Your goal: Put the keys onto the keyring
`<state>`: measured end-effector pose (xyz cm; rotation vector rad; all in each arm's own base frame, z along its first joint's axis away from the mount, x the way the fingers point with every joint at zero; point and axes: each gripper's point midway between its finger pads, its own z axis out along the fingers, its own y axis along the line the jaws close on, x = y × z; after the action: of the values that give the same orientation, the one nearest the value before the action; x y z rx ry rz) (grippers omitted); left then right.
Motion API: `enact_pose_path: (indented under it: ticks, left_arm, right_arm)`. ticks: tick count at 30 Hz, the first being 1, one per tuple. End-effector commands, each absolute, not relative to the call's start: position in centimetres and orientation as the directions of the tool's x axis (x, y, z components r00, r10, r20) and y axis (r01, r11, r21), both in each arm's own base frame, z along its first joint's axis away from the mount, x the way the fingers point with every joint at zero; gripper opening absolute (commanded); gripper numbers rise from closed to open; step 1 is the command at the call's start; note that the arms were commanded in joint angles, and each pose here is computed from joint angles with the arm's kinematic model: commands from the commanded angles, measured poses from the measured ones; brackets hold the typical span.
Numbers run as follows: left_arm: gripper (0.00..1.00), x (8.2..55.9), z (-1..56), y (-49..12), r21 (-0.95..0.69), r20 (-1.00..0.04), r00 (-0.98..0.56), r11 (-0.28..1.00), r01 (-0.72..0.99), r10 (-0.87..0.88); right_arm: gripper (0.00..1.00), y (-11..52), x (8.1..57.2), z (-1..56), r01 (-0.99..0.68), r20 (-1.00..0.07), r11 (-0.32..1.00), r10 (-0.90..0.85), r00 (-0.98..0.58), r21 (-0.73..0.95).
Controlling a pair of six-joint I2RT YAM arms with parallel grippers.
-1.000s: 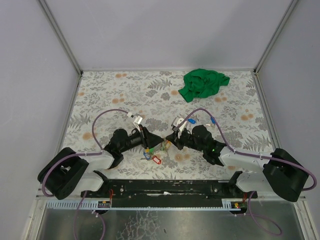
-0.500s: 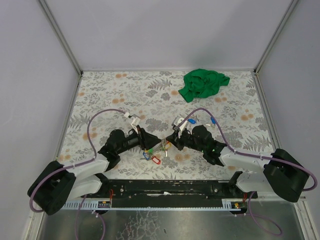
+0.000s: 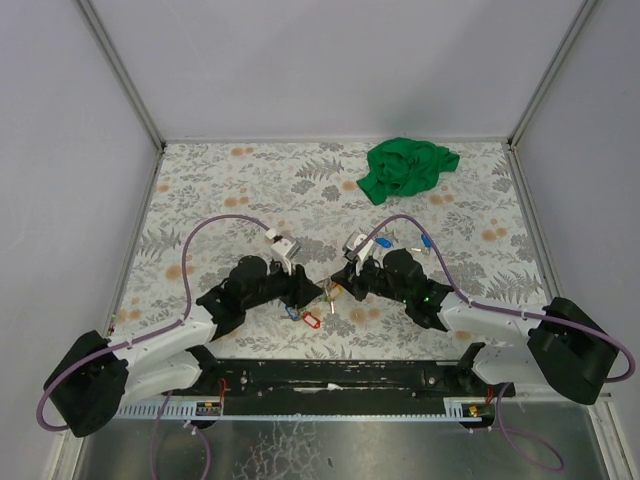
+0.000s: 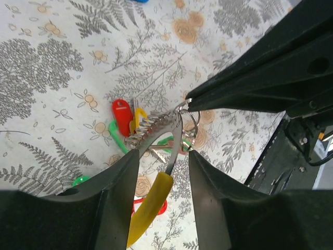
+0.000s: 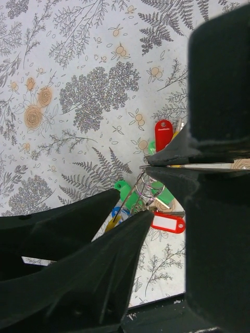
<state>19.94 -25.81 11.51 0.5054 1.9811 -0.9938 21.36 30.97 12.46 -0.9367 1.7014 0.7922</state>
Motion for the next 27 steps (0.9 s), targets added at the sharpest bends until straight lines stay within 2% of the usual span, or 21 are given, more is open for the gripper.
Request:
enact_pose_path:
  ticks: [1, 4, 6, 10, 14, 16, 19, 22, 27]
  left_arm:
    - [0.43, 20.3, 11.1, -25.9, -0.371, -0.848, -0.528, 0.648, 0.666, 0.057]
    - [0.42, 20.2, 10.8, -25.9, -0.342, -0.851, -0.520, 0.670, 0.659, 0.077]
    - [0.37, 20.4, 10.8, -25.8, -0.320, -0.853, -0.514, 0.691, 0.648, 0.088]
    - [0.14, 20.6, 10.9, -25.8, -0.267, -0.862, -0.493, 0.720, 0.640, 0.119]
    - [0.00, 20.7, 11.8, -26.1, -0.198, -0.877, -0.453, 0.743, 0.640, 0.157]
    - [0.00, 20.7, 12.8, -26.4, -0.148, -0.890, -0.419, 0.753, 0.641, 0.182]
    - [0.00, 20.6, 14.3, -27.0, -0.063, -0.904, -0.363, 0.768, 0.638, 0.227]
    - [0.00, 20.6, 15.5, -27.5, 0.027, -0.905, -0.316, 0.780, 0.625, 0.284]
    - [0.00, 20.9, 17.4, -27.3, 0.247, -0.863, -0.243, 0.789, 0.562, 0.443]
  right_arm:
    - [0.00, 31.9, 21.9, 16.3, -0.879, -0.980, 0.471, -0.133, -0.149, 0.069]
    - [0.00, 31.8, 21.9, 16.4, -0.878, -0.981, 0.474, -0.130, -0.144, 0.066]
    - [0.00, 31.7, 21.8, 16.5, -0.879, -0.981, 0.472, -0.130, -0.145, 0.067]
    - [0.00, 31.5, 21.6, 16.7, -0.879, -0.981, 0.471, -0.128, -0.146, 0.070]
    - [0.02, 30.7, 21.2, 16.9, -0.870, -0.980, 0.486, -0.123, -0.159, 0.080]
    - [0.05, 30.2, 21.0, 17.0, -0.862, -0.978, 0.499, -0.118, -0.170, 0.090]
    - [0.19, 29.2, 20.8, 17.5, -0.842, -0.976, 0.529, -0.107, -0.190, 0.105]
    - [0.39, 27.9, 20.8, 18.3, -0.810, -0.974, 0.577, -0.102, -0.203, 0.109]
    - [0.43, 25.0, 21.2, 19.7, -0.733, -0.977, 0.674, -0.080, -0.196, 0.092]
